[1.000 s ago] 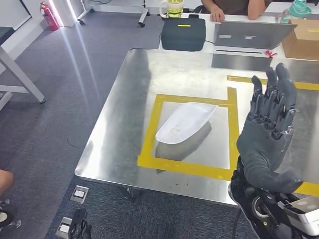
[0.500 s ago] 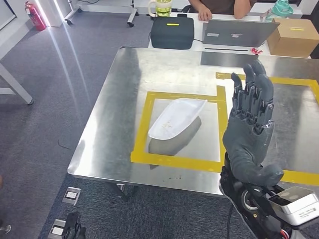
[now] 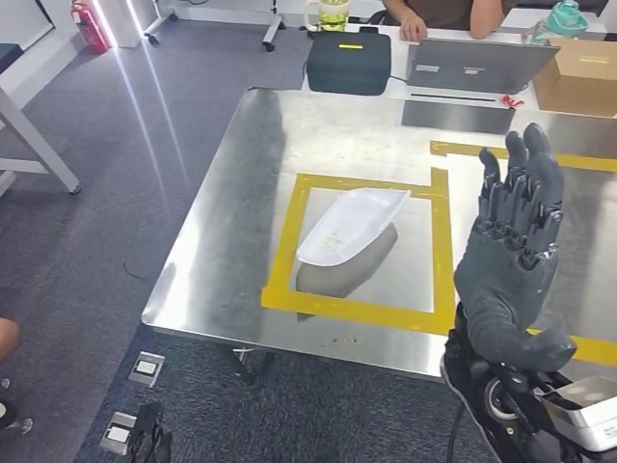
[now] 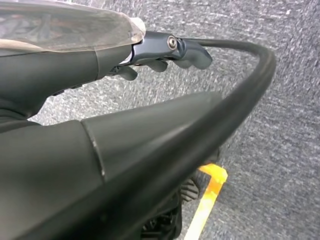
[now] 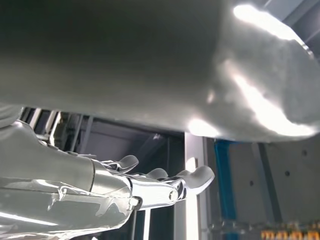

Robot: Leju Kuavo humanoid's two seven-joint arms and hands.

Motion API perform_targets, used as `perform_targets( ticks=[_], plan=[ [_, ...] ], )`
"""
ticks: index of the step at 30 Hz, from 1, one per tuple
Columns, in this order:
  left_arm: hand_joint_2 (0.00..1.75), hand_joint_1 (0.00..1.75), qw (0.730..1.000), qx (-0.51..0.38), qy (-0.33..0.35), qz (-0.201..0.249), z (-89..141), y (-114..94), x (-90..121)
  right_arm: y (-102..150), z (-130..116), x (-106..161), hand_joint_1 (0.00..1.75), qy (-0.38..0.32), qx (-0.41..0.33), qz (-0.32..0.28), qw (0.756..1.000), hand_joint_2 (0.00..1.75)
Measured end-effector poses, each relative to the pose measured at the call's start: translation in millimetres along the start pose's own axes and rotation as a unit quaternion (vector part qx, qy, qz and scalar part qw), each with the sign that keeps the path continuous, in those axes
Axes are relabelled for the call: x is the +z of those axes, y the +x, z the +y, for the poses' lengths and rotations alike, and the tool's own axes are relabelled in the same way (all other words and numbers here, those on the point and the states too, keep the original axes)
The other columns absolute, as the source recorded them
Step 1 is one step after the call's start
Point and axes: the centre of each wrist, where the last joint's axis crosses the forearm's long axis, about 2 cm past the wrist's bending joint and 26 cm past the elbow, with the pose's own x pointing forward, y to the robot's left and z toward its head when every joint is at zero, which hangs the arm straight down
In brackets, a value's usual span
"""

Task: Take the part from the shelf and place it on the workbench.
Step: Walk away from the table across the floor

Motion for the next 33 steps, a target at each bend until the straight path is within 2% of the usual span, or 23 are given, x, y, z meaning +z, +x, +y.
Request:
perform_targets(
  ticks=[33],
  plan=[
    [0.00, 0.00, 1.000, 0.004, 0.000, 0.006, 0.3, 1.7, -0.3, -1.9, -2.0, -3.6, 0.00, 0.002, 0.001, -0.006, 1.000, 0.00]
  ],
)
